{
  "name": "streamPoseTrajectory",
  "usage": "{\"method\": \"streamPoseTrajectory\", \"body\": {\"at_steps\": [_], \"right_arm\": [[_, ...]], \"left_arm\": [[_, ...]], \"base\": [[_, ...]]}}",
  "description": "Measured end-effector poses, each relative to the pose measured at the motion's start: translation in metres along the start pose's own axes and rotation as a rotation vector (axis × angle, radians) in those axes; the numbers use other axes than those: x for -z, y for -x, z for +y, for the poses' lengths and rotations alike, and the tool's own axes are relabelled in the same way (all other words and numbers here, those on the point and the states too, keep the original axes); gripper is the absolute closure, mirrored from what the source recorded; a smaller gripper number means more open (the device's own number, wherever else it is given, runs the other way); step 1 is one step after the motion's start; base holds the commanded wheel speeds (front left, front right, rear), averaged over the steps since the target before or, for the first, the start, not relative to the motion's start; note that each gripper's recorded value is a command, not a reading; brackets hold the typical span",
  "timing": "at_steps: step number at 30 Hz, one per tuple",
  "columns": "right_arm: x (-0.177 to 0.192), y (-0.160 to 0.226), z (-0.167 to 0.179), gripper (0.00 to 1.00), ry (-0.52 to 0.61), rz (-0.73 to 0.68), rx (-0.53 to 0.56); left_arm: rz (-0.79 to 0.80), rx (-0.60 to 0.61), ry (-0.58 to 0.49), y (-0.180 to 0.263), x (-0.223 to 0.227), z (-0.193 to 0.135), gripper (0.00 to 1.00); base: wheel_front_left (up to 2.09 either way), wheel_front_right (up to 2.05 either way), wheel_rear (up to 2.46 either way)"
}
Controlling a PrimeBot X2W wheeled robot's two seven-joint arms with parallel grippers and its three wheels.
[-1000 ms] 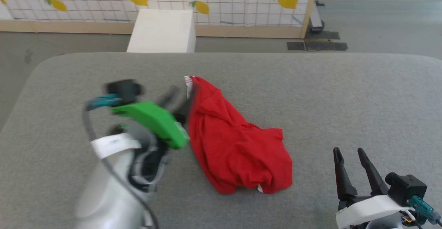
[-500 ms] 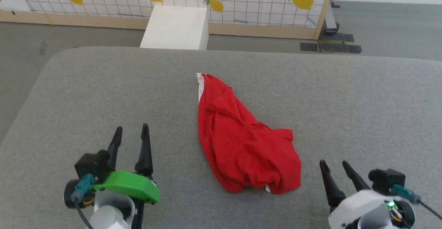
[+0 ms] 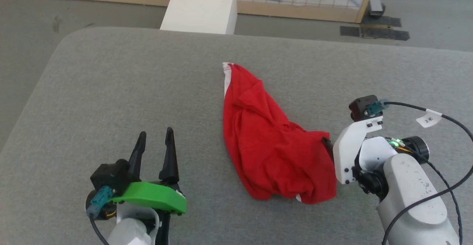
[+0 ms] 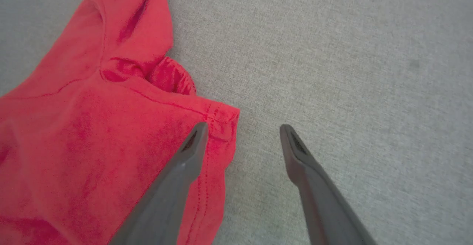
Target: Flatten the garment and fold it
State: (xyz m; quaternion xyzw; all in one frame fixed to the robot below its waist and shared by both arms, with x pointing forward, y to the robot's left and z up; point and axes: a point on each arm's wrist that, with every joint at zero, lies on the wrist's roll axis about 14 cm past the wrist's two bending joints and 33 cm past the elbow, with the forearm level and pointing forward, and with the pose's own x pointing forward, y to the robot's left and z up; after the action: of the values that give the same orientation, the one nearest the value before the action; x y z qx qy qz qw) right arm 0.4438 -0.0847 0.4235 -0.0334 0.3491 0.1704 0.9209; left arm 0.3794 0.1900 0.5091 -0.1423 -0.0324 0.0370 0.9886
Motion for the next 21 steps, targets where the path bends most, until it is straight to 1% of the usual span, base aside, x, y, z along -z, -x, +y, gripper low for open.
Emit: {"method": "streamPoseTrajectory", "body": {"at_steps": [2,7,8,9,10,11,13,17,19,20,21], "right_arm": [[0.006,-0.008,0.004,0.00,0.028,0.034,-0.010],[0.030,-0.028,0.019,0.00,0.041,0.108,-0.056],[0.032,-0.031,0.021,0.23,0.042,0.111,-0.062],[0.032,-0.033,0.022,0.65,0.045,0.103,-0.066],[0.030,-0.035,0.023,0.74,0.043,0.088,-0.072],[0.029,-0.036,0.023,1.00,0.035,0.082,-0.075],[0.022,-0.036,0.021,1.00,0.009,0.042,-0.077],[-0.017,-0.015,-0.025,1.00,-0.104,-0.142,0.009],[-0.027,0.005,-0.058,1.00,-0.166,-0.219,0.085],[-0.019,0.029,-0.091,1.00,-0.232,-0.258,0.172],[-0.007,0.042,-0.108,1.00,-0.267,-0.260,0.222]], "left_arm": [[-0.001,-0.009,0.002,0.000,0.000,0.003,0.00],[0.017,-0.051,-0.006,0.000,0.006,0.017,0.00],[0.020,-0.059,-0.007,0.000,0.007,0.020,0.00],[0.023,-0.065,-0.009,0.001,0.008,0.023,0.00],[0.027,-0.073,-0.011,0.001,0.009,0.026,0.00],[0.030,-0.077,-0.011,0.001,0.010,0.027,0.00],[0.033,-0.076,-0.013,0.001,0.012,0.027,0.00],[0.025,-0.052,0.000,-0.001,0.010,0.020,0.00],[0.020,-0.037,0.009,-0.002,0.009,0.014,0.00],[0.022,-0.012,0.017,-0.002,0.011,0.006,0.00],[0.023,0.000,0.021,-0.002,0.011,0.002,0.00]], "base": [[0.00,0.00,0.00],[0.00,0.00,0.00],[0.00,0.00,0.00],[0.00,0.00,0.00],[0.00,0.00,0.00],[0.00,0.00,0.00],[0.00,0.00,0.00],[0.00,0.00,0.00],[0.00,0.00,0.00],[0.00,0.00,0.00],[0.00,0.00,0.00]]}}
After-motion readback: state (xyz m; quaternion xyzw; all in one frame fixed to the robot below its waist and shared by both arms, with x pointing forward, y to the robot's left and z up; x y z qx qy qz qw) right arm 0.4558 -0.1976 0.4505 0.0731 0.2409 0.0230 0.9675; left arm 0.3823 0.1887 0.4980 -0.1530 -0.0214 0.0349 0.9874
